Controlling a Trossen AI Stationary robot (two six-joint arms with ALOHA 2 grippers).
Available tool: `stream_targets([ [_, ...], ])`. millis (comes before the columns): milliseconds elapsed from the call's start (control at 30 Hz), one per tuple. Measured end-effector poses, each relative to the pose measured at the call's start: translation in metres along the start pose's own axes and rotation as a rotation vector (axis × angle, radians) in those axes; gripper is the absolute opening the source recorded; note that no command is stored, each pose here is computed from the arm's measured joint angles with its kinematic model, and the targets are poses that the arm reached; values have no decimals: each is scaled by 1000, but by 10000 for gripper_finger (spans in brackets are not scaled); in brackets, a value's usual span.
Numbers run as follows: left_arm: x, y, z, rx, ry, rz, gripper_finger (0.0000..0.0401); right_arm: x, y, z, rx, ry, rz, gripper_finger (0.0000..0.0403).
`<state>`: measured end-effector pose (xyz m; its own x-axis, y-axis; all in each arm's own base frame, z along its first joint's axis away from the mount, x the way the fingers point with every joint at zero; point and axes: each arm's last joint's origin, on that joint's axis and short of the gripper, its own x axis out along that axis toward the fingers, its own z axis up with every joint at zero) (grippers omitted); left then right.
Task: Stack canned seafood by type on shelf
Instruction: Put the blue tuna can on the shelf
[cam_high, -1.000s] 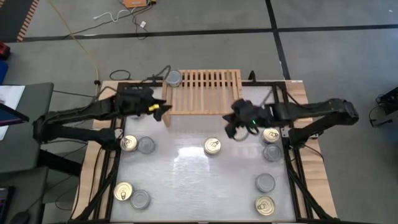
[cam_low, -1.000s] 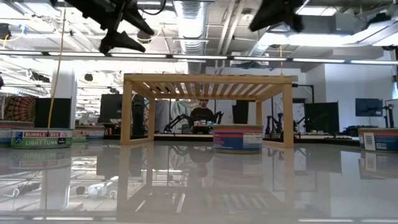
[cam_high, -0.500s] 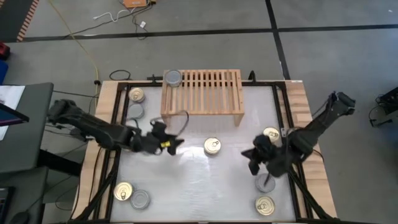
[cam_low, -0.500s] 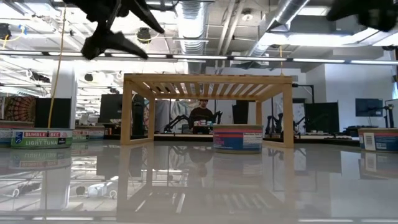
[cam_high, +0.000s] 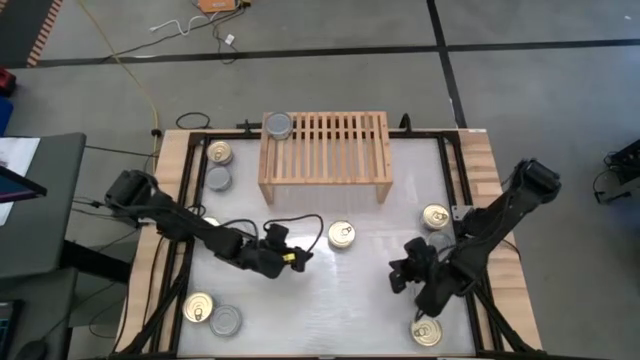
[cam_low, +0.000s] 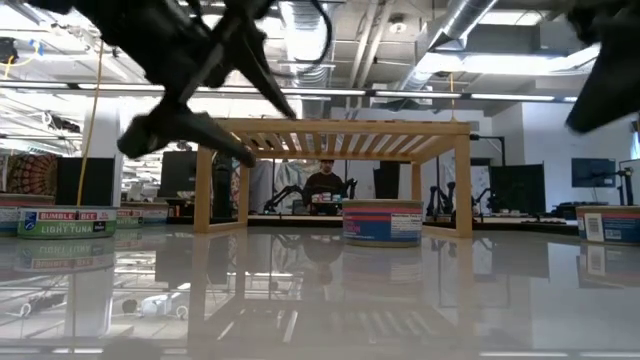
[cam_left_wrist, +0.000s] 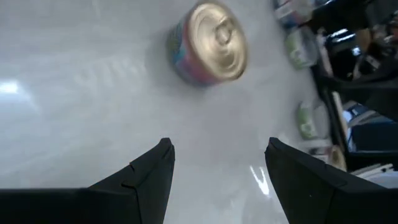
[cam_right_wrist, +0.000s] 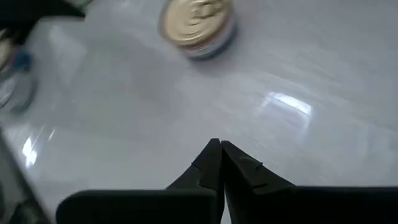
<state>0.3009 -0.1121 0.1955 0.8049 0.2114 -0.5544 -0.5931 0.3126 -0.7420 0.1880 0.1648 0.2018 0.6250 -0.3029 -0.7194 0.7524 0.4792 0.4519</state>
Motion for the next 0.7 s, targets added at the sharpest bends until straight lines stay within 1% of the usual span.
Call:
stream_targets([
  [100, 12, 4, 3, -34, 16, 25, 240, 16, 1, -2, 43, -18, -46, 57],
  [233, 17, 4, 10, -49, 20, 25, 240, 30, 7, 6, 91, -32, -52, 88],
  [367, 20, 4, 21, 6, -3, 28, 240, 44, 11, 23, 116, -44, -68, 129],
  [500, 26, 2, 34, 61, -35, 0, 240, 61, 15, 44, 128, -17, -81, 163],
  [600, 31, 1, 45, 88, -9, -27, 240, 73, 16, 60, 150, -2, -88, 178],
  [700, 34, 2, 52, 113, 31, -31, 240, 82, 17, 73, 151, -21, -75, 185],
])
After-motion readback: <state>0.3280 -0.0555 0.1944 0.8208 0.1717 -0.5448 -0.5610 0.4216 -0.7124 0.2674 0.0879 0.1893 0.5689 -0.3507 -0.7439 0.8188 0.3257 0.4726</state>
